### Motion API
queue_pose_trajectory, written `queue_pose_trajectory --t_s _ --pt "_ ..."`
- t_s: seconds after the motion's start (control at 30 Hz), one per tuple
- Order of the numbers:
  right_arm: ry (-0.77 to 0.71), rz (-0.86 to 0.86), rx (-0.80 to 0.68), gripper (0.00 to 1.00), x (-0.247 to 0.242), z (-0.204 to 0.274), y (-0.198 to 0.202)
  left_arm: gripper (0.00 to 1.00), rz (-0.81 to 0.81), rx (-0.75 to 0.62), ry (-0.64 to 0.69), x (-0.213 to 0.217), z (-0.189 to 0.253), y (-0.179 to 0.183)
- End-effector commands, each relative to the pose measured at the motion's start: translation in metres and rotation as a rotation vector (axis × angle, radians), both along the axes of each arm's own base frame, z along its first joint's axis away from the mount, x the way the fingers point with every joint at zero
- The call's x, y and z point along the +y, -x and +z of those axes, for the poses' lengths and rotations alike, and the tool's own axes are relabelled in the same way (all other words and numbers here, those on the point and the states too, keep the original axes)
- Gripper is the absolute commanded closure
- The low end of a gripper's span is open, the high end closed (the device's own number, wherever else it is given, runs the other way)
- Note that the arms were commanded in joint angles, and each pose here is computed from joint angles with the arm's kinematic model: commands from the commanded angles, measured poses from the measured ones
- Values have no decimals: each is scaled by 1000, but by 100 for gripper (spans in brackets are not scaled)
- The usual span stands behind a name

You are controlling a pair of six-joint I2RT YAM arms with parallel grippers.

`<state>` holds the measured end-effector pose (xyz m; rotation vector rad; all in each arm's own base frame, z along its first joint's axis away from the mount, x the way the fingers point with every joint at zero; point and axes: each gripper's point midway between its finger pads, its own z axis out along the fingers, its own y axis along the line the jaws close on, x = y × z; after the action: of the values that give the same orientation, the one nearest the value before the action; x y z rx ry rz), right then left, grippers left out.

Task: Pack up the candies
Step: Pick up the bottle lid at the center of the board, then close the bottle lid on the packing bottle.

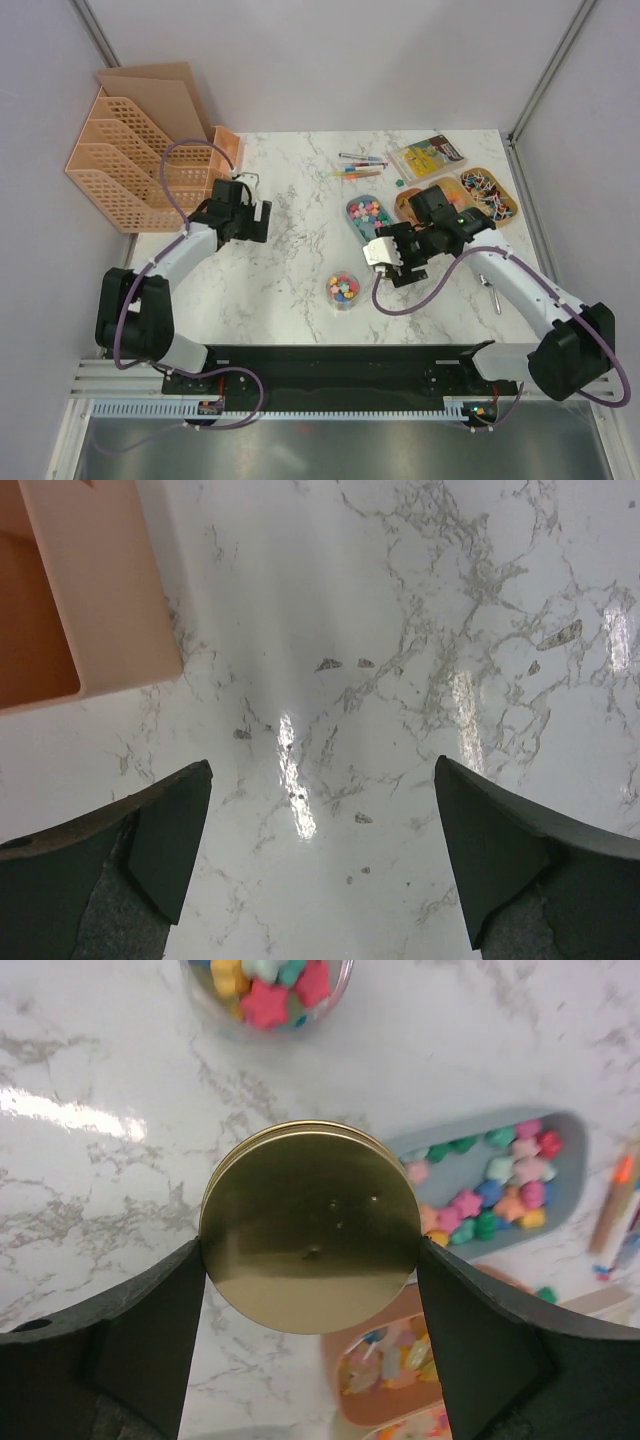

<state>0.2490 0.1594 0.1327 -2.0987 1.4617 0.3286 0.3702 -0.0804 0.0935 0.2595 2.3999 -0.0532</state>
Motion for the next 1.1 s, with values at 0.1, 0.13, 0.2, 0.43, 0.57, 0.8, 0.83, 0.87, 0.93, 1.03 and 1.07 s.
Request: queue_pose_trajectory --t_s 0.1,0.13,0.2,0.43,0.57,0.8,0.83,0.87,0.93,1.03,1.07 --pt "-34 96 43 17 67 17 26 2 63 -138 79 4 20 11" --pt "-35 107 34 17 75 15 25 2 57 -155 85 4 24 16" --pt "-21 142 53 17 92 6 36 3 65 -172 80 8 29 18" --pt "2 179 71 18 127 -15 47 3 97 -222 122 19 51 20" --pt "11 185 54 18 134 -19 40 3 117 -228 147 25 53 23" --pt "44 183 38 18 139 -31 28 4 131 -238 209 30 54 29" --pt "48 187 27 18 140 -31 25 4 137 -237 210 32 52 30" --pt "54 185 27 18 140 -34 24 4 137 -235 211 32 51 31" --pt "60 181 24 18 142 -36 21 4 136 -234 217 32 50 31" --pt "59 175 33 17 143 -37 21 4 133 -232 221 31 50 31" --pt "63 168 39 18 143 -38 21 4 134 -233 220 31 51 30"
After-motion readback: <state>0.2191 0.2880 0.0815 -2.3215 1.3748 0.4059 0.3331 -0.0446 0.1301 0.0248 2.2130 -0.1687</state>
